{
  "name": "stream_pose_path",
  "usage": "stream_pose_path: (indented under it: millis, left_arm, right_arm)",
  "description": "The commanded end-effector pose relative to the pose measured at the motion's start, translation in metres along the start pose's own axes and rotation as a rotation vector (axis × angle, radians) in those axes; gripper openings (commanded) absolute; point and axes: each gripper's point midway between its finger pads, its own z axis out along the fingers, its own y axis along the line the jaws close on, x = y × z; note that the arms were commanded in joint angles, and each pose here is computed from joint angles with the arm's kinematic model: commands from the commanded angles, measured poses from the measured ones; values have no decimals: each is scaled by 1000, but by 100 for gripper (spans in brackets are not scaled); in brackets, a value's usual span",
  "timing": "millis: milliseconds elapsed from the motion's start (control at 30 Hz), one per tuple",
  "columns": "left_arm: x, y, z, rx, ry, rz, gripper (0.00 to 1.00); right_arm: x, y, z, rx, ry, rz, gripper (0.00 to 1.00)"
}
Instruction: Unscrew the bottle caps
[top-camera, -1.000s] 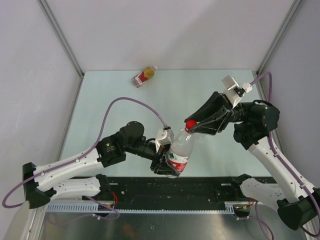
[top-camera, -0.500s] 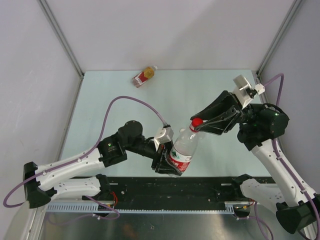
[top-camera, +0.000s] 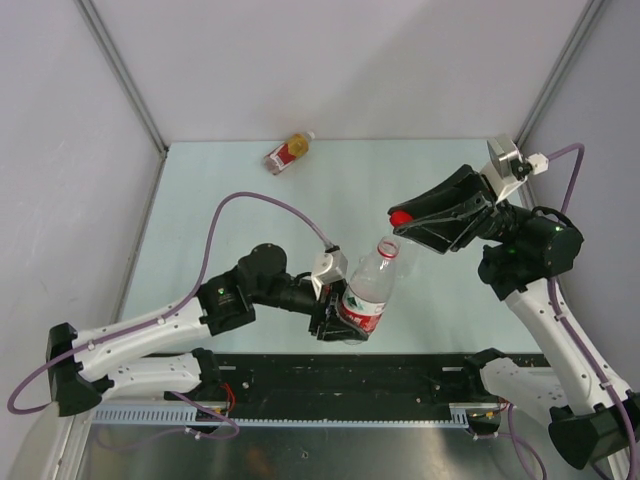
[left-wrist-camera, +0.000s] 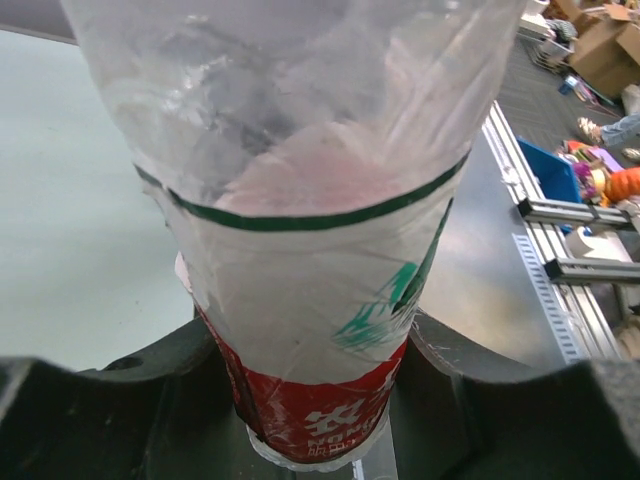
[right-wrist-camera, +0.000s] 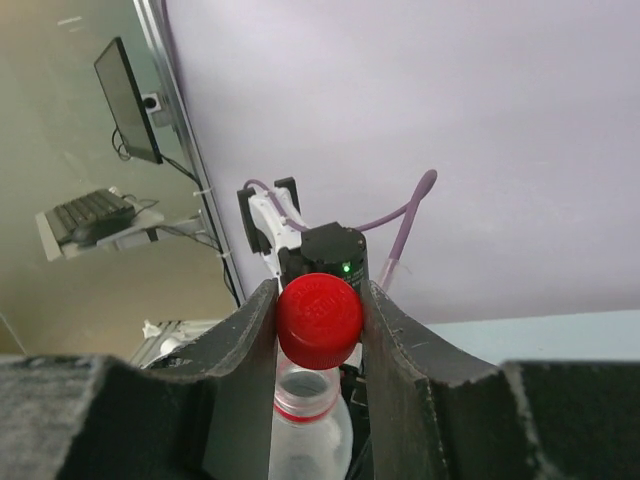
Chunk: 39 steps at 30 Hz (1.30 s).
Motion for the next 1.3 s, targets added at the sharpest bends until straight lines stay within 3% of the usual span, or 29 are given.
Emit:
stream_pose_path:
  millis: [0,333,600,1033,1267]
  left_arm:
    - [-2,23,0,-120,-20,34,0]
    - [-13,65,-37,-458,-123,49,0]
    - [-14,102,-95,-815,-254,10,2]
    - [6,131,-119,-1038,-224,-56,3]
    - [33,149,-158,-1274,-244,-140,1]
  right_arm:
    - [-18,6,1,19,-71,-25,6]
    - [2,-43,-10,234,-24,22,6]
    - [56,-98,-36,464,131,89,6]
    - [261,-145,-64,632,713,277,2]
    - [344,-152,-82,688,898,405,1]
